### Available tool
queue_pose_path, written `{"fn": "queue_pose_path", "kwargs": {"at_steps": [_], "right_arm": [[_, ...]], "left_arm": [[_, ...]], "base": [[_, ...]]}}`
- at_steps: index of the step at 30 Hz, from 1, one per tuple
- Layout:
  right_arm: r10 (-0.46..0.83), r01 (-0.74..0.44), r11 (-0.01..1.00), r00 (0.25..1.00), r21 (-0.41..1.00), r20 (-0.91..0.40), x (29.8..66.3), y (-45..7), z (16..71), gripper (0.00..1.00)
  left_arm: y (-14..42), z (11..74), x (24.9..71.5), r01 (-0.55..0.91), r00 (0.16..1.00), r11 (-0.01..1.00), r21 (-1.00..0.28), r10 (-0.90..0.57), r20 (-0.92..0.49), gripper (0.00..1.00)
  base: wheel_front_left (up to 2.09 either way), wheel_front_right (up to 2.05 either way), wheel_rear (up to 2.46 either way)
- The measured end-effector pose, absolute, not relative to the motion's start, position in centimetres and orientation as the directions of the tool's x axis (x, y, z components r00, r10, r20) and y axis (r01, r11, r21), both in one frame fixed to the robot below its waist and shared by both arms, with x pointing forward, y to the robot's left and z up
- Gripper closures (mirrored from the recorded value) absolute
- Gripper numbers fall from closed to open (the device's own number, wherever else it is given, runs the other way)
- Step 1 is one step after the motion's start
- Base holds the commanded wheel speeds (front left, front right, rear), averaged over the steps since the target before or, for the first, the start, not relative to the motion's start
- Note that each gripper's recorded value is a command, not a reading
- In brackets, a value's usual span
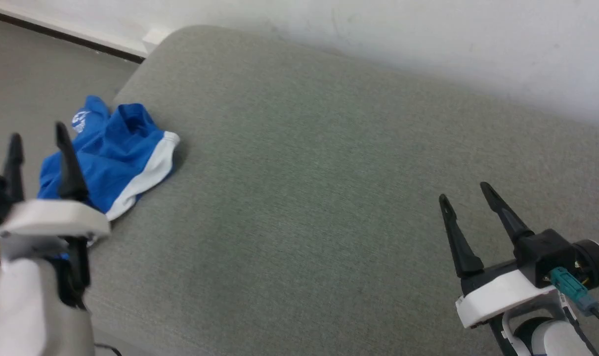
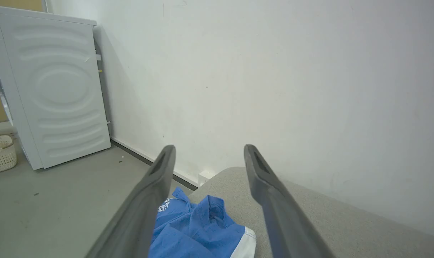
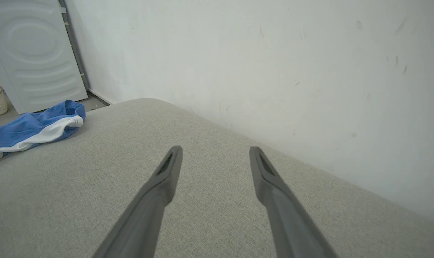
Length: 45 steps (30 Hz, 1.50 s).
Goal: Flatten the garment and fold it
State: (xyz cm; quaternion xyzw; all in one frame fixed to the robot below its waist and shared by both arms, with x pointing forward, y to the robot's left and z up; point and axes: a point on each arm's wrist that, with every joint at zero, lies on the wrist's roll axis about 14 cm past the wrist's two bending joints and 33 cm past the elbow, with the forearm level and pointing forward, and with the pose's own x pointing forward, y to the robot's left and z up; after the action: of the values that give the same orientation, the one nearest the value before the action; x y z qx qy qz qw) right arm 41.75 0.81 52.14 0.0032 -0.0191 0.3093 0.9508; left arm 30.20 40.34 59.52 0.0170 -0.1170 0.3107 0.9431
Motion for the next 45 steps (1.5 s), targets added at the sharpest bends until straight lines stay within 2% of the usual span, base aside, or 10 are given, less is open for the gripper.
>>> {"fn": "queue_pose_path", "kwargs": {"at_steps": [6,11,17,24,28,30,31,38,42,45], "right_arm": [[0.572,-0.572,0.820,0.820,0.011,-0.018,42.6,-0.7,50.0,0.00],[0.558,-0.557,0.830,0.829,0.026,-0.041,43.6,-1.9,48.7,0.00],[0.554,-0.551,0.832,0.831,0.065,-0.043,44.3,-2.7,47.3,0.00],[0.528,-0.521,0.848,0.845,0.094,-0.080,45.0,-4.1,45.2,0.00],[0.516,-0.508,0.856,0.851,0.099,-0.095,45.4,-4.7,44.3,0.00],[0.513,-0.504,0.858,0.852,0.103,-0.103,45.5,-5.0,43.8,0.00],[0.513,-0.503,0.858,0.852,0.107,-0.107,45.5,-5.0,43.6,0.00],[0.476,-0.464,0.876,0.875,0.130,-0.088,45.6,-5.5,44.2,0.00],[0.466,-0.455,0.880,0.883,0.138,-0.058,45.1,-5.2,45.6,0.00],[0.459,-0.451,0.882,0.888,0.139,-0.034,44.5,-5.1,46.7,0.00]], "left_arm": [[43.8,59.2,34.9,-0.571,0.817,0.821,-0.026,0.571,0.085,0.00],[46.1,54.4,37.1,-0.591,0.793,0.806,-0.037,0.572,-0.209,0.00],[46.5,46.7,37.1,-0.661,0.682,0.741,-0.119,0.527,-0.507,0.00],[45.2,38.5,35.0,-0.709,0.495,0.703,-0.055,0.440,-0.749,0.00],[45.1,36.9,34.5,-0.703,0.396,0.711,-0.017,0.371,-0.840,0.00],[45.1,36.6,34.6,-0.691,0.365,0.723,-0.005,0.343,-0.865,0.70],[45.2,36.6,34.7,-0.686,0.360,0.728,0.002,0.341,-0.869,1.00],[45.4,38.0,35.8,-0.600,0.394,0.795,0.092,0.394,-0.830,1.00],[46.6,42.0,37.4,-0.540,0.503,0.823,0.174,0.482,-0.717,1.00],[48.1,47.4,39.1,-0.487,0.629,0.826,0.284,0.558,-0.541,1.00]], "base": [[0.00,0.00,0.00],[0.00,0.00,0.00],[0.00,0.00,0.00],[0.00,0.00,0.00],[0.00,0.00,0.00],[0.00,0.00,0.00],[0.00,0.00,0.00],[0.00,0.00,0.00],[0.00,0.00,0.00],[0.00,0.00,0.00]]}}
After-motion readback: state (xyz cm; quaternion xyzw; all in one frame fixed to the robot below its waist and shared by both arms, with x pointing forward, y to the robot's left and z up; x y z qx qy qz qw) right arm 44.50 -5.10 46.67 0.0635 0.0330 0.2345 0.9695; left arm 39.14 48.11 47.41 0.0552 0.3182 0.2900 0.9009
